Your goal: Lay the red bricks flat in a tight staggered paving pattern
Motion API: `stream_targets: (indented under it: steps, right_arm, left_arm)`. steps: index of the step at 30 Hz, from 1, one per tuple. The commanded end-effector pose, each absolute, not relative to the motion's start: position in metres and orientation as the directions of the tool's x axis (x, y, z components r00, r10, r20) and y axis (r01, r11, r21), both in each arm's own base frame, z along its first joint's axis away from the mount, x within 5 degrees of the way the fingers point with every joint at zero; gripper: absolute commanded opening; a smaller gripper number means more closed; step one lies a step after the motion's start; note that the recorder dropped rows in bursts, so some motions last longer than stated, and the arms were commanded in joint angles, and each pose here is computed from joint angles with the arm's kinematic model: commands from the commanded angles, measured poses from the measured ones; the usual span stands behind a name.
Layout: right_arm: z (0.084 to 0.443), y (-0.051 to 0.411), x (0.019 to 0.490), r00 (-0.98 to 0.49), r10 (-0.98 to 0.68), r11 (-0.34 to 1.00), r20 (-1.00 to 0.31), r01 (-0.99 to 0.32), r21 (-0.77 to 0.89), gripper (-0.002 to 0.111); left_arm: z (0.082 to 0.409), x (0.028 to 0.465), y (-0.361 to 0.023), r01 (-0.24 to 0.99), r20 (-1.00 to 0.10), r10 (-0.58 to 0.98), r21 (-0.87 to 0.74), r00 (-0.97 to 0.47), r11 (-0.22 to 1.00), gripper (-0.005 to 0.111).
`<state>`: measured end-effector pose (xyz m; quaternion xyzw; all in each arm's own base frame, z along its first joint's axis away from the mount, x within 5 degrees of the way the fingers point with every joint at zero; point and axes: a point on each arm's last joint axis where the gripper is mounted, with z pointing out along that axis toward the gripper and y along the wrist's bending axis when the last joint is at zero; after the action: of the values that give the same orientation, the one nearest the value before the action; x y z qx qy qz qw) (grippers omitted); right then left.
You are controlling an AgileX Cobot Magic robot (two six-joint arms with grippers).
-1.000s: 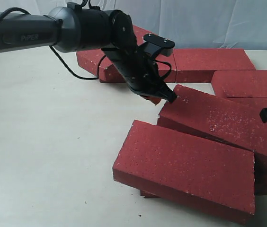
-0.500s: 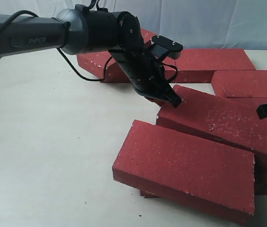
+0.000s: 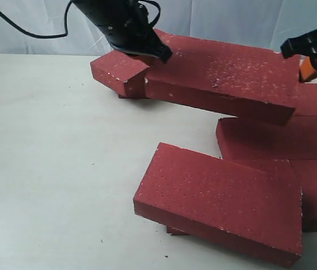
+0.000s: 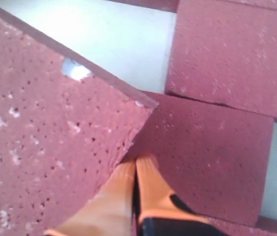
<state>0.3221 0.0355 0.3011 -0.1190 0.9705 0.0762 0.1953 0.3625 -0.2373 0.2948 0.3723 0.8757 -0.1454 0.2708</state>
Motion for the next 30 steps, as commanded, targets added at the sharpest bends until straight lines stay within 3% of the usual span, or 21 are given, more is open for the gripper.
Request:
stream_targets:
  steps: [1, 22, 30]
  right_arm:
    - [0.302, 0.084, 0.343, -0.856, -0.249, 0.916, -0.452, -0.360, 0.178, -0.001]
    - [0.264, 0.227, 0.388, -0.741, -0.471, 0.769, -0.478, -0.611, 0.189, -0.001]
    - [0.234, 0.253, 0.393, -0.745, -0.498, 0.748, -0.444, -0.628, 0.215, -0.001]
  left_arm:
    - [0.306, 0.359, -0.225, 0.707, -0.566, 0.547, -0.094, -0.617, 0.701, 0.000]
    - [0.268, 0.363, -0.090, 0.433, -0.387, 0.372, -0.081, -0.844, 0.898, 0.000]
    - [0.228, 0.358, -0.051, 0.313, -0.385, 0.264, -0.072, -0.885, 0.947, 0.000]
